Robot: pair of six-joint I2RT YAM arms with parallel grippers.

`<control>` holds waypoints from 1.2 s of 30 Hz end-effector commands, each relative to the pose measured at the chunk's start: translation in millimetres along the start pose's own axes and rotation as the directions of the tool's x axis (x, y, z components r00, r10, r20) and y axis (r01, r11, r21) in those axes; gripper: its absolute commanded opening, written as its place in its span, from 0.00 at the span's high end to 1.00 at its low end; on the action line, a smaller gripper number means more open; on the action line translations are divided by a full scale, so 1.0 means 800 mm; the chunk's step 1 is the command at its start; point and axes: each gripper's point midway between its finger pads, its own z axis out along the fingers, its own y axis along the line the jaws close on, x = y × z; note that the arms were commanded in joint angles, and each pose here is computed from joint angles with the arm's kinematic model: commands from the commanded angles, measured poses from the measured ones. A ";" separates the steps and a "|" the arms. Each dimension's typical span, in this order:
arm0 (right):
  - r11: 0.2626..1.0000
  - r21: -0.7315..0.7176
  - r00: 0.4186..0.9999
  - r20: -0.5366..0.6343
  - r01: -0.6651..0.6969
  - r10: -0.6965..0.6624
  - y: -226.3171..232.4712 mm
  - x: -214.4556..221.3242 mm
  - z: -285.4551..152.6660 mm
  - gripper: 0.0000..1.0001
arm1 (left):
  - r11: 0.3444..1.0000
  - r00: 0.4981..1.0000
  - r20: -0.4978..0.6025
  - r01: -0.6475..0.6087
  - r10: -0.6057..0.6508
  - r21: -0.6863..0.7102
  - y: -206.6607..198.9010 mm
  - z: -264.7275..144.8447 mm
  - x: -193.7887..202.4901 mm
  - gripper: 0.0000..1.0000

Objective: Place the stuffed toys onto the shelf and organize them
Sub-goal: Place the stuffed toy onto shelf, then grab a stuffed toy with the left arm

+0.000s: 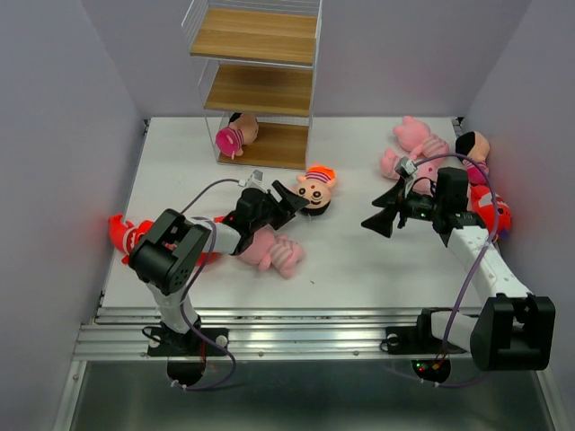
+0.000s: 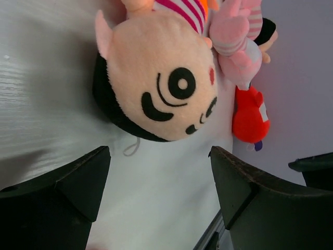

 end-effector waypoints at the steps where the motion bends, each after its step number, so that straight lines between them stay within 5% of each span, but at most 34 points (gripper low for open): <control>1: 0.998 -0.007 0.998 0.023 0.062 -0.062 0.001 -0.022 -0.001 0.00 | 0.992 0.993 0.091 0.072 -0.082 0.102 -0.031 0.018 -0.026 0.12; 10: 0.998 -0.017 0.998 0.022 0.060 -0.060 0.003 -0.021 0.000 0.00 | 0.984 0.984 0.114 0.124 -0.139 0.128 -0.025 0.049 -0.032 0.32; 13: 0.998 -0.018 0.998 0.025 0.064 -0.064 0.003 -0.022 -0.001 0.00 | 0.980 0.985 0.113 0.111 -0.131 0.165 -0.035 0.055 -0.035 0.65; 14: 0.998 -0.018 0.998 0.024 0.063 -0.063 0.004 -0.022 -0.001 0.00 | 0.978 0.986 0.111 0.107 -0.128 0.178 -0.039 0.057 -0.037 0.90; 15: 0.998 -0.020 0.998 0.024 0.063 -0.063 0.004 -0.022 -0.001 0.00 | 0.977 0.987 0.101 0.104 -0.124 0.184 -0.041 0.058 -0.035 1.00; 19: 0.998 -0.016 0.997 0.025 0.067 -0.067 0.004 -0.023 -0.001 0.00 | 0.983 0.994 0.092 0.033 -0.050 0.179 -0.043 0.061 -0.033 1.00; 25: 0.995 -0.016 0.995 0.023 0.095 -0.095 0.007 -0.024 -0.003 0.00 | 0.957 0.969 0.042 -0.246 0.243 0.150 -0.058 0.049 -0.027 1.00; 33: 0.967 -0.122 0.974 0.024 0.225 -0.223 0.037 -0.019 -0.012 0.00 | 0.738 0.735 -0.088 -0.675 0.672 -0.001 -0.062 -0.014 -0.027 1.00; 36: 0.957 -0.118 0.964 0.026 0.266 -0.265 0.040 -0.018 -0.012 0.00 | 0.750 0.748 -0.085 -0.661 0.658 -0.020 -0.063 -0.035 -0.028 1.00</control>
